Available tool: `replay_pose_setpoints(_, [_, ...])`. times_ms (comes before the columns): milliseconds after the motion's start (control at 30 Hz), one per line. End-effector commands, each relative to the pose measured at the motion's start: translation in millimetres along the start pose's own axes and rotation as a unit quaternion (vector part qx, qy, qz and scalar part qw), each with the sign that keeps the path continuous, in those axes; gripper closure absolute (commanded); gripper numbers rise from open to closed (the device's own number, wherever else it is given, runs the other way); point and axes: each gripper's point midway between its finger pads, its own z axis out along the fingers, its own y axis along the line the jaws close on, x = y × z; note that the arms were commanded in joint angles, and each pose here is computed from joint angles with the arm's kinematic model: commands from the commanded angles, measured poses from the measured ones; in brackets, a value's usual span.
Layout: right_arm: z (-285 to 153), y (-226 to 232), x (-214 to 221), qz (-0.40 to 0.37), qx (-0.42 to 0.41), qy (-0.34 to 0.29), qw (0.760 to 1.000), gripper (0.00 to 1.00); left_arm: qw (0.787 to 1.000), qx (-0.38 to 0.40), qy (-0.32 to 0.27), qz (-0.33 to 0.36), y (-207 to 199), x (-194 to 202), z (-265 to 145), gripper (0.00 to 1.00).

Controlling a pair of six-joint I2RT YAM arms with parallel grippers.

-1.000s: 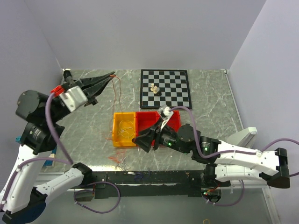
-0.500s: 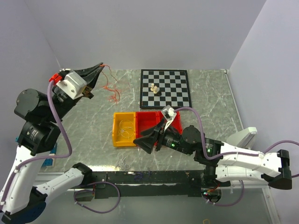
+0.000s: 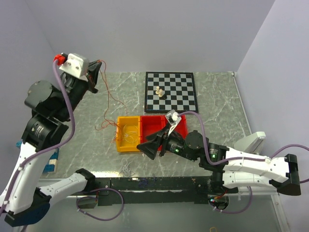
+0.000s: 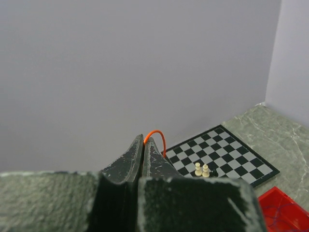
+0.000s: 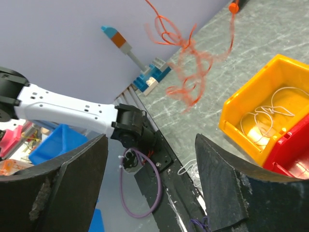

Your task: Untangle the cables

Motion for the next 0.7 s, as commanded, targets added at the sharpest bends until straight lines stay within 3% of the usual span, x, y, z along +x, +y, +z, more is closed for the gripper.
replay_pose_setpoints(0, [7.3, 16.4, -15.2, 0.005, -0.02, -0.027, 0.999, 0.22, 0.997, -0.056, 0.013, -0.041, 17.4, 0.6, -3.9, 0.99])
replay_pose_setpoints(667, [87.3, 44.8, -44.4, -0.004, -0.039, -0.056, 0.998, 0.24, 0.996, -0.065, 0.009, -0.067, 17.5, 2.1, -2.3, 0.99])
